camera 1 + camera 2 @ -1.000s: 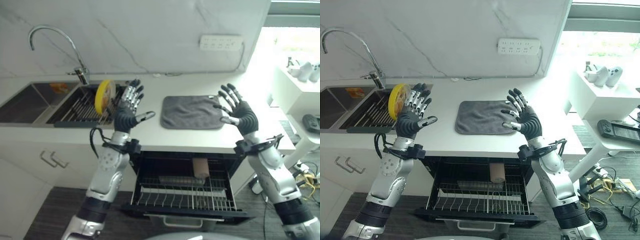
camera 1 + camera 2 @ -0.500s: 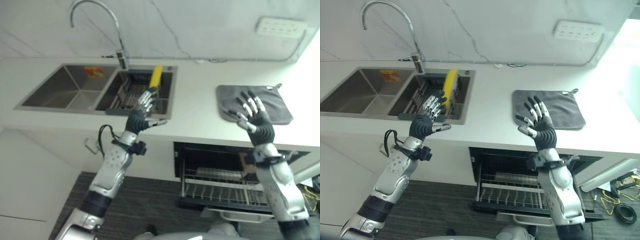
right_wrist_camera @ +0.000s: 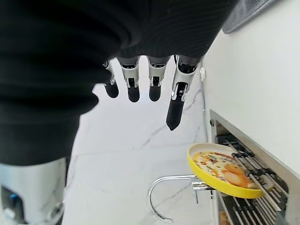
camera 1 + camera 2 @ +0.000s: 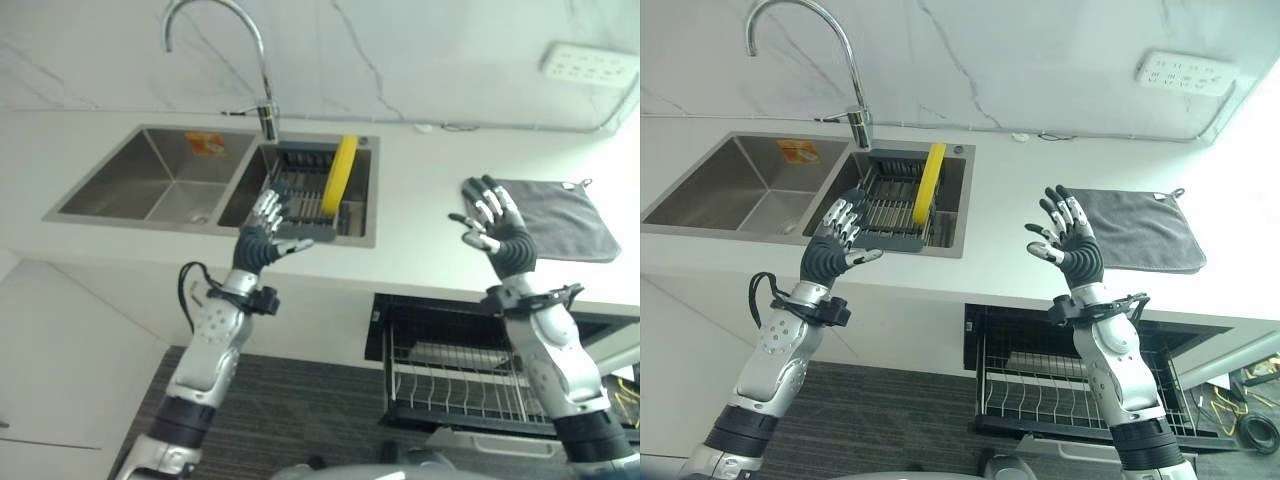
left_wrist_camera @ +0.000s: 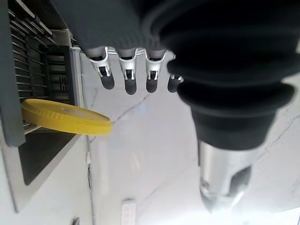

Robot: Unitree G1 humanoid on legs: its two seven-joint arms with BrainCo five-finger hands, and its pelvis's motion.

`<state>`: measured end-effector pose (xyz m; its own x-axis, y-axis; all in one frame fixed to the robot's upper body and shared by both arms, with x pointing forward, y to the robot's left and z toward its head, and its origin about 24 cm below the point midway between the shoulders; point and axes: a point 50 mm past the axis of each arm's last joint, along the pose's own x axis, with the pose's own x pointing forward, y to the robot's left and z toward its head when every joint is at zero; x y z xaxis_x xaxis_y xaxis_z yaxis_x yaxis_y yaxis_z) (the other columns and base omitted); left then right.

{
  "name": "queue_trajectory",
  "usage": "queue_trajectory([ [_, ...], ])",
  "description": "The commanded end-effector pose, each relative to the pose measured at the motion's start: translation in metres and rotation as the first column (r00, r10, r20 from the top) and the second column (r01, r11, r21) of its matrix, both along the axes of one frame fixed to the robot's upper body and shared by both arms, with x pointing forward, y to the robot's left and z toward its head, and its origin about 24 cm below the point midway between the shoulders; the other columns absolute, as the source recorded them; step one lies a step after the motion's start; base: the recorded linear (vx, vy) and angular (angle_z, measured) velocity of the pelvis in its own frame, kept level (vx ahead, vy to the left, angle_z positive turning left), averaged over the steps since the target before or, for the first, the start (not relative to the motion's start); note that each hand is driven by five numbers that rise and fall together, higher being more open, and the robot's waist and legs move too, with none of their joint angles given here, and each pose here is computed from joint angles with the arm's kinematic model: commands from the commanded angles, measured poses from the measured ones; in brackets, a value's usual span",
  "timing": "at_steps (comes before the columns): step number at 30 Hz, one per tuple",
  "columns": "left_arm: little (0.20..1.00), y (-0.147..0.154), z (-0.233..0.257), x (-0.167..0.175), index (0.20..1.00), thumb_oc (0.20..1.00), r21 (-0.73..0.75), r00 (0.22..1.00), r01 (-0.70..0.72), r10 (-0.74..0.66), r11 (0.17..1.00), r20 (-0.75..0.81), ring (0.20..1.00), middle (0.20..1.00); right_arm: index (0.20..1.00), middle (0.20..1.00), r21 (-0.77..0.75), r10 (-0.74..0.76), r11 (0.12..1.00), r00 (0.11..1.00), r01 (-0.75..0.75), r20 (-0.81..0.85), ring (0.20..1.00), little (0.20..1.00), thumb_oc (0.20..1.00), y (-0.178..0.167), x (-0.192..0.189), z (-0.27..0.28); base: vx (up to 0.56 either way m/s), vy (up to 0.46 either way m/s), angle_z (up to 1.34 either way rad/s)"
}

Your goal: Place the dishes in the dishwasher.

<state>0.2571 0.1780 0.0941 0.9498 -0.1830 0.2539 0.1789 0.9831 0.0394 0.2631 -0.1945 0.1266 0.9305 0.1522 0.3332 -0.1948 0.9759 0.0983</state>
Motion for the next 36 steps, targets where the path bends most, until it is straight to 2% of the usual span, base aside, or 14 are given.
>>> queue_trajectory([
  [1, 1.000, 0.002, 0.023, 0.000, 1.000, 1.000, 0.019, 0.991, 0.002, -0.005, 1.000, 0.131, 1.000, 1.000, 1.000, 1.000, 0.038, -0.008, 0.999, 0.988, 0.002, 0.153, 1.000, 1.000, 1.000, -0.005, -0.002, 0.027, 0.10, 0.058, -0.27],
  [7, 1.000, 0.008, 0.024, -0.001, 1.000, 1.000, 0.003, 0.991, -0.018, 0.017, 1.000, 0.136, 1.000, 1.000, 1.000, 1.000, -0.020, 0.036, 0.999, 0.988, -0.034, 0.150, 1.000, 1.000, 1.000, 0.013, 0.001, 0.028, 0.21, 0.235, -0.49],
  [14, 1.000, 0.011, 0.021, -0.002, 1.000, 1.000, 0.024, 0.991, 0.006, -0.009, 1.000, 0.132, 1.000, 1.000, 1.000, 1.000, -0.093, 0.075, 0.994, 0.984, -0.061, 0.159, 1.000, 1.000, 1.000, 0.018, 0.000, 0.032, 0.28, 0.468, -0.58],
  [18, 1.000, 0.006, 0.022, 0.003, 1.000, 1.000, 0.054, 0.990, 0.051, -0.057, 0.997, 0.130, 1.000, 1.000, 1.000, 1.000, -0.074, 0.063, 0.996, 0.989, -0.054, 0.132, 1.000, 1.000, 1.000, 0.012, -0.003, 0.033, 0.16, 0.340, -0.97],
  [22, 1.000, 0.005, 0.023, 0.004, 1.000, 1.000, 0.111, 0.992, 0.018, -0.031, 0.994, 0.121, 1.000, 1.000, 1.000, 1.000, -0.060, 0.086, 0.995, 0.988, -0.079, 0.129, 1.000, 1.000, 1.000, 0.014, -0.008, 0.027, 0.09, 0.278, -0.39],
  [26, 1.000, 0.014, 0.020, -0.004, 1.000, 1.000, 0.128, 0.993, 0.000, -0.015, 0.992, 0.116, 1.000, 1.000, 1.000, 1.000, -0.029, 0.096, 0.995, 0.984, -0.093, 0.149, 1.000, 1.000, 1.000, 0.019, -0.011, 0.026, -0.07, 0.047, -0.91],
  [36, 1.000, 0.017, 0.019, -0.007, 1.000, 1.000, 0.111, 0.993, -0.033, 0.020, 0.993, 0.115, 1.000, 1.000, 1.000, 1.000, -0.016, 0.118, 0.993, 0.981, -0.117, 0.157, 1.000, 1.000, 1.000, 0.030, -0.004, 0.026, -0.05, -0.107, -0.23],
])
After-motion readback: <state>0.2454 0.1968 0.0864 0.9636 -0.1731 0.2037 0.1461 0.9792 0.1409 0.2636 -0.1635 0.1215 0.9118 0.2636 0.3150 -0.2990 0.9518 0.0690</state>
